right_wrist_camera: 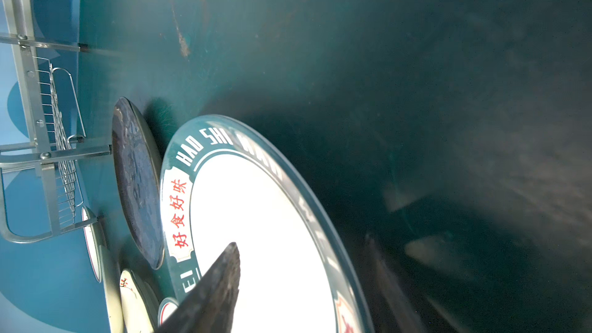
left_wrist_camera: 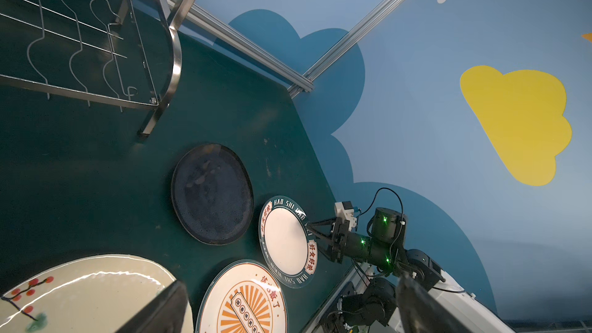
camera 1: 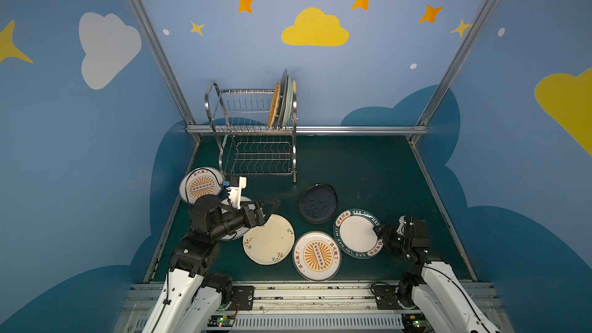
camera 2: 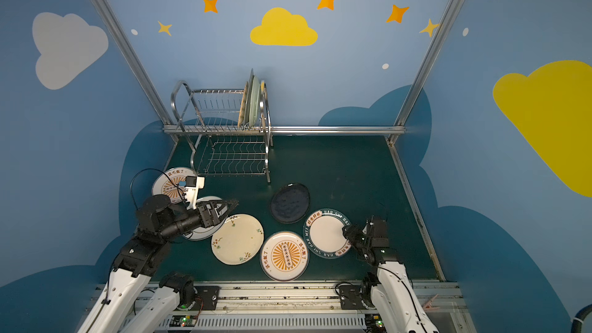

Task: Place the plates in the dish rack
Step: 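Grip the HAO SHI HAO WEI plate's rim with the right gripper and tilt it up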

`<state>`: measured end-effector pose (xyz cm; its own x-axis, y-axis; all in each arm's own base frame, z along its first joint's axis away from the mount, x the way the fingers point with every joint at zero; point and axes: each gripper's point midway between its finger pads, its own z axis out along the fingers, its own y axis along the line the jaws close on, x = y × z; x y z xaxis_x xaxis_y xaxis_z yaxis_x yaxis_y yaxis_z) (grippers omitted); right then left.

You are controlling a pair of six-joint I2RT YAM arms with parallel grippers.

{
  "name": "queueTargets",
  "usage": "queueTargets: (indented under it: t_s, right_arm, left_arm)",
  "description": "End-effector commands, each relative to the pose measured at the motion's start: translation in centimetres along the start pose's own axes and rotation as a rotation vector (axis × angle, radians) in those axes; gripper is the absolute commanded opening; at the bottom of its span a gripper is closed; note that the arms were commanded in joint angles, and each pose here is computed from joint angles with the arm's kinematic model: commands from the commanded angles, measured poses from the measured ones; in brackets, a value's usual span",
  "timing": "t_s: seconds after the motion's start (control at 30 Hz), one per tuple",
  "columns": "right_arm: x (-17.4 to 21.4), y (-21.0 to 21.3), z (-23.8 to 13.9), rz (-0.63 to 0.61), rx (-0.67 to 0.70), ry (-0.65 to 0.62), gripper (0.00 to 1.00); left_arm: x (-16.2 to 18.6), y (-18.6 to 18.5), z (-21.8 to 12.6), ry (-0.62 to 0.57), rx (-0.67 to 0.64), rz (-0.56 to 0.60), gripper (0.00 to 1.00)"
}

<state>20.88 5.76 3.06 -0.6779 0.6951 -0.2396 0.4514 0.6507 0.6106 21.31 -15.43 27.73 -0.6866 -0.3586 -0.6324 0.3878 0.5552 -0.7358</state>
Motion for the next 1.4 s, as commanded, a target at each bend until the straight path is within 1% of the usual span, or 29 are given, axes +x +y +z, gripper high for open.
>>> queueTargets:
  t_s: [0.0,0.17,0.3,0.53,0.9,1.17,1.37]
  right_arm:
    - [1.2,-1.4,0.6,0.018,0.032,0.045,0.55]
    - [1.1,-1.8,0.7,0.016,0.051,0.038,0.46]
    - [1.0,-1.9,0.7,0.015,0.053,0.03,0.36]
    - [1.1,-2.1,0.9,0.014,0.059,0.028,0.28]
    - [0.9,-2.0,0.8,0.015,0.047,0.013,0.09]
    - [0.4,-1.1,0.2,0.009,0.011,-0.015,0.0]
    - [-0.2,0.0,-0.3,0.001,-0.021,-0.03,0.0]
  left_arm:
    - [0.0,0.2,-0.1,-0.011,-0.006,0.008,1.0]
    - [0.0,0.2,-0.2,-0.014,-0.011,0.008,1.0]
    - [0.0,0.2,-0.2,-0.016,-0.011,0.009,1.0]
    - [-0.1,0.3,-0.3,-0.021,-0.014,0.011,1.0]
    - [-0.1,0.3,-0.4,-0.029,-0.02,0.014,1.0]
    - [-0.2,0.5,-0.5,-0.034,-0.028,0.015,1.0]
    - [-0.2,0.6,-0.5,-0.036,-0.036,0.015,1.0]
